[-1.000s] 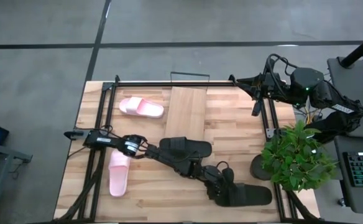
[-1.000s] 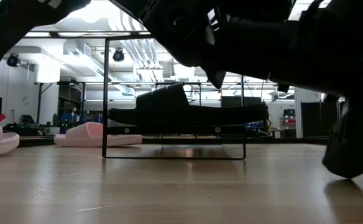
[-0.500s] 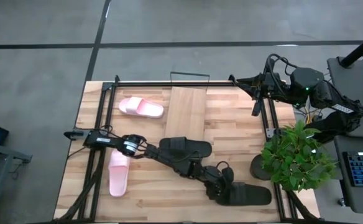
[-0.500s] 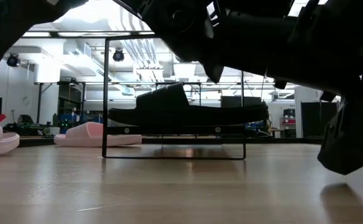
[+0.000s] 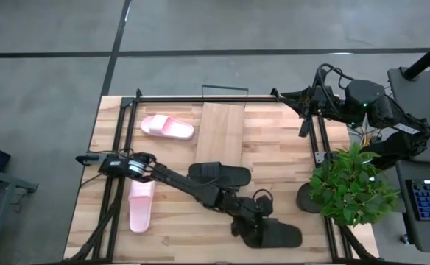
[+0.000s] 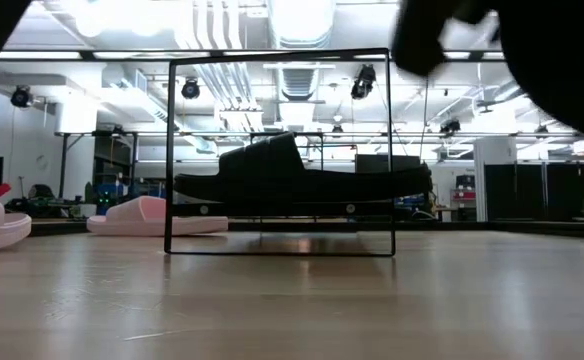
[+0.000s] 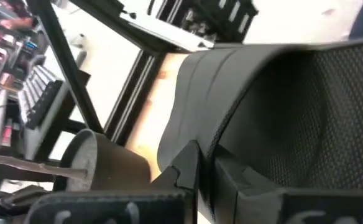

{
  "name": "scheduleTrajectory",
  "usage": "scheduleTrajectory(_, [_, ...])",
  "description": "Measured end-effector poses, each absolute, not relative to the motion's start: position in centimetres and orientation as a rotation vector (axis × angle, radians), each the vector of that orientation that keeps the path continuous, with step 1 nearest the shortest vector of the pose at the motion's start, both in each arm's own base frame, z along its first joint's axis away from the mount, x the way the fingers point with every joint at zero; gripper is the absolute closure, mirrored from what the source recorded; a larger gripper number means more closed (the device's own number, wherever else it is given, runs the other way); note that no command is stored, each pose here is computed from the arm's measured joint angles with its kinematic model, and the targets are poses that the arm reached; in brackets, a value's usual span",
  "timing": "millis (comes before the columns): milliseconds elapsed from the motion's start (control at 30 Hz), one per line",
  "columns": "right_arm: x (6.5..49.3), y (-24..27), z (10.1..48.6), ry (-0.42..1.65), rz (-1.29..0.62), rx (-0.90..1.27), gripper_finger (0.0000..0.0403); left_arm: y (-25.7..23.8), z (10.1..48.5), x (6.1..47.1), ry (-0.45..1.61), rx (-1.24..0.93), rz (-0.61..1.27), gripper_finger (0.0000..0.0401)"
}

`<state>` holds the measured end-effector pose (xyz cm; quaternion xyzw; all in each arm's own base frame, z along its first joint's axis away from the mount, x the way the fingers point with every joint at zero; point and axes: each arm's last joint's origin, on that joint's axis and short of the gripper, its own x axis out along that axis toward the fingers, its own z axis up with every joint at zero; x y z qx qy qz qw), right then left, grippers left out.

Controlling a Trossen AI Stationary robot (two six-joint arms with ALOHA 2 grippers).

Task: Pick and place slides into the shelf
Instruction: Put the black slides on the shelf

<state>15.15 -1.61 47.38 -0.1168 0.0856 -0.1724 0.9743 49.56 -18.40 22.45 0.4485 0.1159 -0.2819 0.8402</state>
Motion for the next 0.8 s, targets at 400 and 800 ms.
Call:
scheduleTrajectory(400, [14.1, -1.6, 47.7, 0.149, -0.351, -0.222, 0.0355, -21.1, 28.8, 45.6, 0.191, 0.926, -0.62, 0.0401])
scheduleTrajectory(800, [13.6, -1.5, 47.8, 0.134, -0.353, -0.197, 0.0355, -19.8, 32.9, 43.7, 0.222, 0.962, -0.434, 0.0401])
